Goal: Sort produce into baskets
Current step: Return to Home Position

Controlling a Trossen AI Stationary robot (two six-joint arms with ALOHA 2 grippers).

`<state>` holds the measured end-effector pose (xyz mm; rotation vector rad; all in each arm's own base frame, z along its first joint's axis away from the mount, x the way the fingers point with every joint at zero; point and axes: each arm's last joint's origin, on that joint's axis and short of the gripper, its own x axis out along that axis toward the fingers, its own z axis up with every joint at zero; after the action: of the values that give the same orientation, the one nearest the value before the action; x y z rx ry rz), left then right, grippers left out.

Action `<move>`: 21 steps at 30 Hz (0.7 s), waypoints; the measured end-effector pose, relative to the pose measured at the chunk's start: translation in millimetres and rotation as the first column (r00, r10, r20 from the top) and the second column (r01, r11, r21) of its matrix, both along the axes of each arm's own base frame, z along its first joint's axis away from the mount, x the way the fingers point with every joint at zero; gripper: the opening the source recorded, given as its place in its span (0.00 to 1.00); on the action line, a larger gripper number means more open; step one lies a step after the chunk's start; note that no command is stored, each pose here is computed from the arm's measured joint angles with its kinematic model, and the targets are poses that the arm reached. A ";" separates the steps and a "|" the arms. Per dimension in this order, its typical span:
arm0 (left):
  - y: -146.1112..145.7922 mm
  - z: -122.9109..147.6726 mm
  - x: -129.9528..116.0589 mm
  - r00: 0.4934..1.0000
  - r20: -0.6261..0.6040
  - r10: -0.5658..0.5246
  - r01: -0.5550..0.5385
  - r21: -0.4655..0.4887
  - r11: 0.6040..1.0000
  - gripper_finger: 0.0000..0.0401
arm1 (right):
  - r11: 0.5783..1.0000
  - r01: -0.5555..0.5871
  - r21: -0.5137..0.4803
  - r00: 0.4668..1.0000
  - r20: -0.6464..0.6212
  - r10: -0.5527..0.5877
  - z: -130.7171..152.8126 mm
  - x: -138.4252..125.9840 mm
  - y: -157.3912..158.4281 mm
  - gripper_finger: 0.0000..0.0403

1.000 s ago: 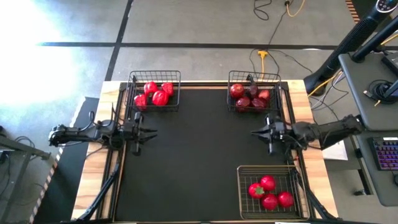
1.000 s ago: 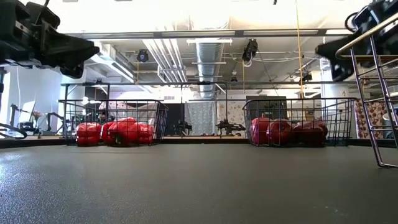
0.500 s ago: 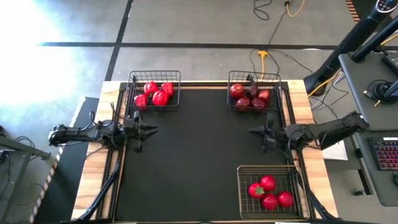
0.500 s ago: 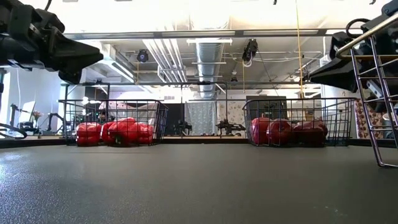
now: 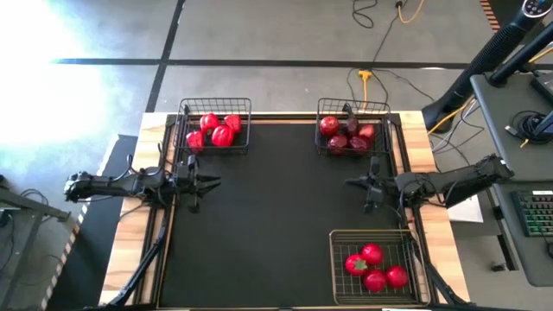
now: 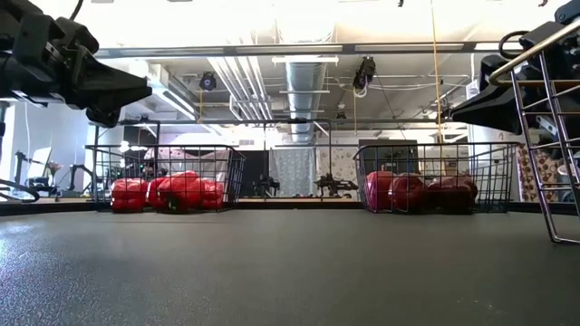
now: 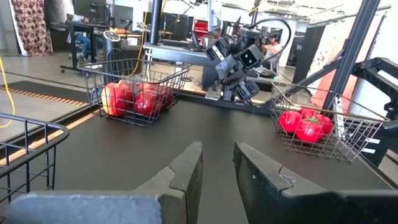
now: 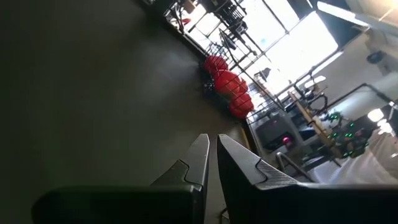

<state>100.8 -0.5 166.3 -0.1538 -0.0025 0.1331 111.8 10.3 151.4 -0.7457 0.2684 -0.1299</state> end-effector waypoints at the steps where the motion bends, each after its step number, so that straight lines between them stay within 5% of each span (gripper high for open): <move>1: 0.0 -0.2 0.1 1.000 -0.002 0.000 0.000 0.000 1.000 0.19 | 1.000 0.003 0.016 1.000 0.003 -0.003 0.0 0.0 0.0 0.07; 21: 0.0 -0.4 0.5 1.000 -0.005 0.000 0.000 0.000 1.000 0.19 | 0.998 0.012 0.066 1.000 0.016 -0.013 0.6 0.0 0.0 0.07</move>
<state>101.4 -0.4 165.8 -0.1532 0.0023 0.1338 111.8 10.3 152.0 -0.6775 0.2603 -0.1387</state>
